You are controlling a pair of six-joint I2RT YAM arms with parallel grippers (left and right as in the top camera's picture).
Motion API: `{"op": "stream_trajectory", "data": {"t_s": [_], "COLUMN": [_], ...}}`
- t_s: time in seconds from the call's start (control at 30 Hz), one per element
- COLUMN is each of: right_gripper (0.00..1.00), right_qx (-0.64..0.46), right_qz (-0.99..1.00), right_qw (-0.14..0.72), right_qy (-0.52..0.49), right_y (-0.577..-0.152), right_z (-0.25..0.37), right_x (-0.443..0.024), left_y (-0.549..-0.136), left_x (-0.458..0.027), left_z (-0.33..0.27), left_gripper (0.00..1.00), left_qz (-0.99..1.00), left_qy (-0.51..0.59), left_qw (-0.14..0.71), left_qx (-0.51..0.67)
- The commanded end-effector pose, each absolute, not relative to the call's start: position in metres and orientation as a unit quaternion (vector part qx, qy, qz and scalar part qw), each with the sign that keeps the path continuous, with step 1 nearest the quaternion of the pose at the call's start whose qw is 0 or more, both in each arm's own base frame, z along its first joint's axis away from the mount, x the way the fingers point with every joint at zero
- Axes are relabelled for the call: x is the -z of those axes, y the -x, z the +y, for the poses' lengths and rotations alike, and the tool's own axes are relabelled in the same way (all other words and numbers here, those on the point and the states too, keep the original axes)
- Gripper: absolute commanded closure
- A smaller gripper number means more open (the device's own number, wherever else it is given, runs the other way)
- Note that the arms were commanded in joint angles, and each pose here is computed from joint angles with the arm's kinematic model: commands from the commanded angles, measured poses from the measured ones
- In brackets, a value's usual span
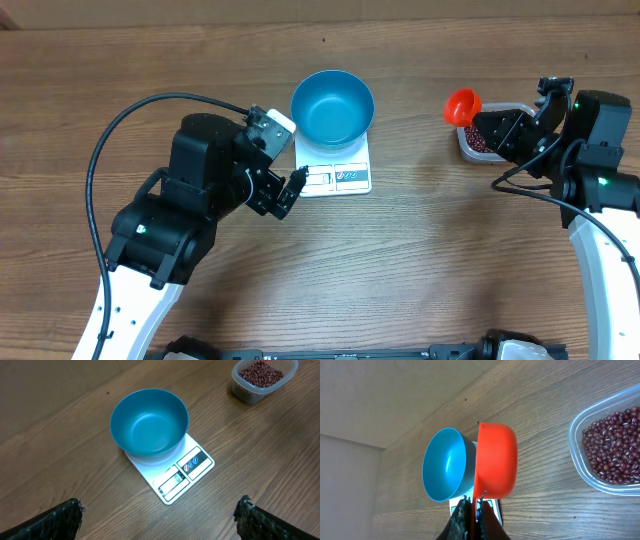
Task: Scoop item into bowl and weigh 150g on scale
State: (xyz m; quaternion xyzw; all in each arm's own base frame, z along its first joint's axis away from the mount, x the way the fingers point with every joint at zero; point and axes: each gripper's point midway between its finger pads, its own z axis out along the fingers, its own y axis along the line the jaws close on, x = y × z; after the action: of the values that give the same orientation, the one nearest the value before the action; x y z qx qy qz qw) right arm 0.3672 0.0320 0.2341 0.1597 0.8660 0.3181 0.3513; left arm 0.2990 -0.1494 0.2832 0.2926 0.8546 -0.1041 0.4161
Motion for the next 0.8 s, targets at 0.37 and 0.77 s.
{"op": "stream_trajectory", "data": {"t_s": [0.37,0.77], "right_gripper": [0.96,0.96], "right_qx": [-0.316,-0.316], "right_qz": [0.86,0.861], "right_qw": [0.372,0.369], "right_qy": [-0.148,-0.15], "right_y": [-0.368,-0.367], "right_z": [0.031,0.031], "right_x": [-0.249,-0.248], "left_y": [-0.313,-0.33], "left_x": [-0.259,-0.208], "left_z": [-0.156,-0.162], "left_gripper": [0.0,0.0], "left_qz": [0.878,0.905], "left_qy": [-0.275,-0.277], "left_qw": [0.373,0.304], "left_qx": [0.116,0.11]}}
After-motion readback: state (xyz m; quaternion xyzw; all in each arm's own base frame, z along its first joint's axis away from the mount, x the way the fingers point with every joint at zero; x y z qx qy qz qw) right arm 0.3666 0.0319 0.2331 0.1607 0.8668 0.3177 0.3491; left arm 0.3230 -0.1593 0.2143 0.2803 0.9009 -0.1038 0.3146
